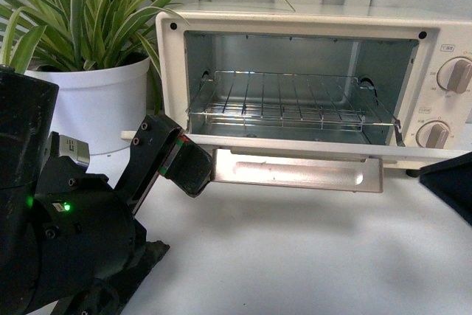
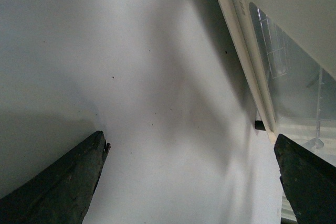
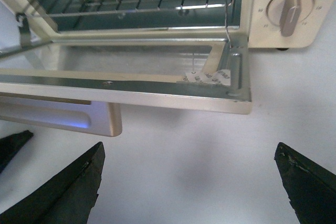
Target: Open oven
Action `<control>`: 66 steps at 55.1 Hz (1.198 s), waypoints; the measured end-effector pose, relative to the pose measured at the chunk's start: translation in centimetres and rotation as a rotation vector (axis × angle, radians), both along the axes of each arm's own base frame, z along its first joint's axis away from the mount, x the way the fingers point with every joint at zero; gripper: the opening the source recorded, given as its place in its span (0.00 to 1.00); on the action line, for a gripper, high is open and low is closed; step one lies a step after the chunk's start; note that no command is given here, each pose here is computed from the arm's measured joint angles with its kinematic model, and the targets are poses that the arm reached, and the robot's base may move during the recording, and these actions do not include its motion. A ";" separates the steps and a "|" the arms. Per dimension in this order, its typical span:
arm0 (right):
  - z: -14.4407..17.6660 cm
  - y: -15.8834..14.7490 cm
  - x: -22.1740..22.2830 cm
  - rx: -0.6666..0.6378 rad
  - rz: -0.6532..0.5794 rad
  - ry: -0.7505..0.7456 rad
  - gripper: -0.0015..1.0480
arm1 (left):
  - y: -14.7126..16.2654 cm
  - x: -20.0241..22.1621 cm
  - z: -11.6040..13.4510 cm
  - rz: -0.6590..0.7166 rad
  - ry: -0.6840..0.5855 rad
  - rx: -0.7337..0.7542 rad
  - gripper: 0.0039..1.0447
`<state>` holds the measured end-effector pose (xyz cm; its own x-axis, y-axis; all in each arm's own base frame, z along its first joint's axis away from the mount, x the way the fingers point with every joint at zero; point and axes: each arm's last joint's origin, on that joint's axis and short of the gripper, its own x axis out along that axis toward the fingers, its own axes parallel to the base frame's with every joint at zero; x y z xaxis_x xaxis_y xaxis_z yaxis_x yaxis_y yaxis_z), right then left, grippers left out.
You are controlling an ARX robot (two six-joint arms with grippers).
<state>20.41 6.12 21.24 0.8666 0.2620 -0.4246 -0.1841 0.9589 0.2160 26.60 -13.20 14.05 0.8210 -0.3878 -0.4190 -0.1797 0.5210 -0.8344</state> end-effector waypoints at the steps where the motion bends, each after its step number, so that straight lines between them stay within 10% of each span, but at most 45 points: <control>1: 0.3 -0.3 -0.6 0.012 -0.008 -0.018 0.91 | 0.0 0.0 0.0 -0.001 0.000 0.000 0.94; 66: 0.1 -4.8 -5.8 0.047 -0.158 -0.139 0.91 | -1.6 -2.5 -1.4 -0.189 -0.217 0.804 0.94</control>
